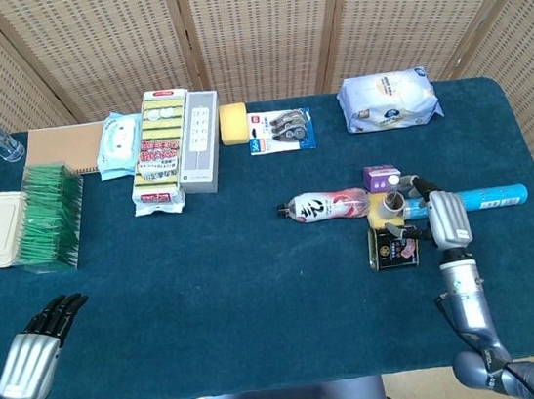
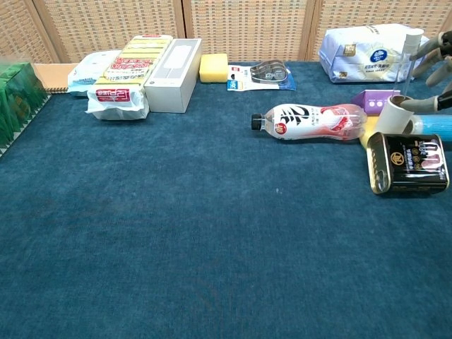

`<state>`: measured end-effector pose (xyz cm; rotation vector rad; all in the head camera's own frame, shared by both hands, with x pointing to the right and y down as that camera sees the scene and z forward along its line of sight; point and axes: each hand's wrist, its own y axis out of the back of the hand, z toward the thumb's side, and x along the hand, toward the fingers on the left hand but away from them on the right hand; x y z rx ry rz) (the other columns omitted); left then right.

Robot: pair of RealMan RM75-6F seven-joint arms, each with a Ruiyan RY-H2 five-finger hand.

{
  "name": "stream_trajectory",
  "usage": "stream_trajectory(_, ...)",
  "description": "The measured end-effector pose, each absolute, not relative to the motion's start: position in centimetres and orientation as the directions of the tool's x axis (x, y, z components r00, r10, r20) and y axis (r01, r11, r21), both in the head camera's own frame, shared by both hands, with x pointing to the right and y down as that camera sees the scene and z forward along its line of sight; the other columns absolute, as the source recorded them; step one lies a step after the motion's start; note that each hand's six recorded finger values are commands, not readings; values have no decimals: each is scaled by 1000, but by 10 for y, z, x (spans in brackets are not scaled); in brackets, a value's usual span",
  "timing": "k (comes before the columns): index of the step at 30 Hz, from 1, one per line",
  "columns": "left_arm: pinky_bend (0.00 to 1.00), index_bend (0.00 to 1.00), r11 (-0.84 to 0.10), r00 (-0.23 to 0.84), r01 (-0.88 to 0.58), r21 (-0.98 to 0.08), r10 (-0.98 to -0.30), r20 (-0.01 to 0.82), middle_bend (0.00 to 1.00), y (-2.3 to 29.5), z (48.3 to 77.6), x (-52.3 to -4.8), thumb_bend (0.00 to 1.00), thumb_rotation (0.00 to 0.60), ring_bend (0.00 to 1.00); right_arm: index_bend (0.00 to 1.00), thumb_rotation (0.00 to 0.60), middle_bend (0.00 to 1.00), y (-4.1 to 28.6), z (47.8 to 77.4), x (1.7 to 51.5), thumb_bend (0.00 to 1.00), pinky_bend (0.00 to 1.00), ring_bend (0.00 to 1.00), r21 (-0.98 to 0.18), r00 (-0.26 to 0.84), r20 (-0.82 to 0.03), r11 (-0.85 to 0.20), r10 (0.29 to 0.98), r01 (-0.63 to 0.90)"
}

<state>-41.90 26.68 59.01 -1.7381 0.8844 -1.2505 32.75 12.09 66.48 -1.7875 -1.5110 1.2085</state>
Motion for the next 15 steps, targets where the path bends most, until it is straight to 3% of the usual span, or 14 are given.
stream_trajectory(15, 329, 103, -444, 272, -78, -892, -871, 410, 178, 269, 593, -417, 178, 600, 148, 332, 538, 393, 120, 670, 320, 157, 476, 440, -824, 1, -315, -274, 949, 496)
